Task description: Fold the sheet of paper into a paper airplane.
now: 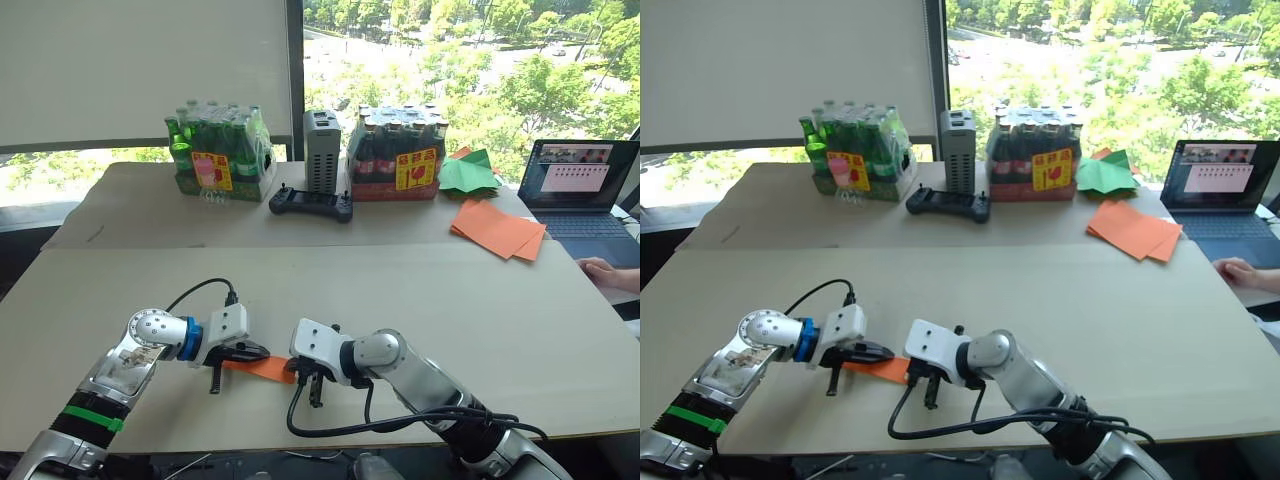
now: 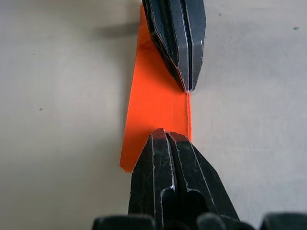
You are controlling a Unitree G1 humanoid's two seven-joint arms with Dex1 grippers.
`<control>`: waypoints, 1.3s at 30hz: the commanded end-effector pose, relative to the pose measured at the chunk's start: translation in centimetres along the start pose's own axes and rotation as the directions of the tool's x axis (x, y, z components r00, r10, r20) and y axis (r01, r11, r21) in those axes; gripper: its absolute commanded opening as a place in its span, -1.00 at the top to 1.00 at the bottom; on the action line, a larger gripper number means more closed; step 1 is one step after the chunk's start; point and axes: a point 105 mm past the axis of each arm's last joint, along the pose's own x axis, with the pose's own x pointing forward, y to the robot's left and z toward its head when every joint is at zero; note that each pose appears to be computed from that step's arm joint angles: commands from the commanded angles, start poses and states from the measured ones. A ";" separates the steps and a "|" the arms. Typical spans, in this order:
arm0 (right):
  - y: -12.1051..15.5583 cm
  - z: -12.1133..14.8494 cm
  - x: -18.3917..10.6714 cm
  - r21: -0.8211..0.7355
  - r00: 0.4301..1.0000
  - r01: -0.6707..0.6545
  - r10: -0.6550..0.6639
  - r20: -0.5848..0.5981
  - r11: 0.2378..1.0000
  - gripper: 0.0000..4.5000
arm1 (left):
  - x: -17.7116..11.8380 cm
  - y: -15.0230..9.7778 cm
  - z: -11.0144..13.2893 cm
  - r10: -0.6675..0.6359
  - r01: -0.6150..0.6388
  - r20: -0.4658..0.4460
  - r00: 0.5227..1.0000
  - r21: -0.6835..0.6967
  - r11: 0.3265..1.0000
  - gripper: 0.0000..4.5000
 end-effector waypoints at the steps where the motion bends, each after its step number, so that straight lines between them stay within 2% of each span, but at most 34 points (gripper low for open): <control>1: 0.2 -2.6 0.1 0.048 0.995 -0.005 0.010 -0.100 0.999 0.99 | -1.0 -0.7 -3.7 0.001 -0.013 -0.119 0.993 -0.105 0.994 1.00; 18: 0.4 -2.6 0.2 0.046 0.994 -0.023 0.028 -0.106 0.999 0.99 | -3.9 -1.1 -6.3 0.045 -0.073 -0.196 0.980 -0.139 0.988 1.00; 30: 0.2 -2.5 0.1 0.035 0.994 -0.022 0.025 -0.104 0.999 0.99 | -4.2 -0.5 -6.1 0.083 -0.109 -0.181 0.980 -0.143 0.984 1.00; 34: -0.2 -2.1 -0.1 0.027 0.997 0.007 -0.005 -0.079 1.000 0.99 | -4.7 0.3 -4.2 0.140 -0.155 -0.104 0.985 -0.147 0.977 1.00; 39: -1.3 0.7 -1.9 0.019 0.996 0.072 -0.072 0.051 0.997 0.99 | -7.4 1.3 -0.1 0.256 -0.240 0.045 0.966 -0.221 0.945 1.00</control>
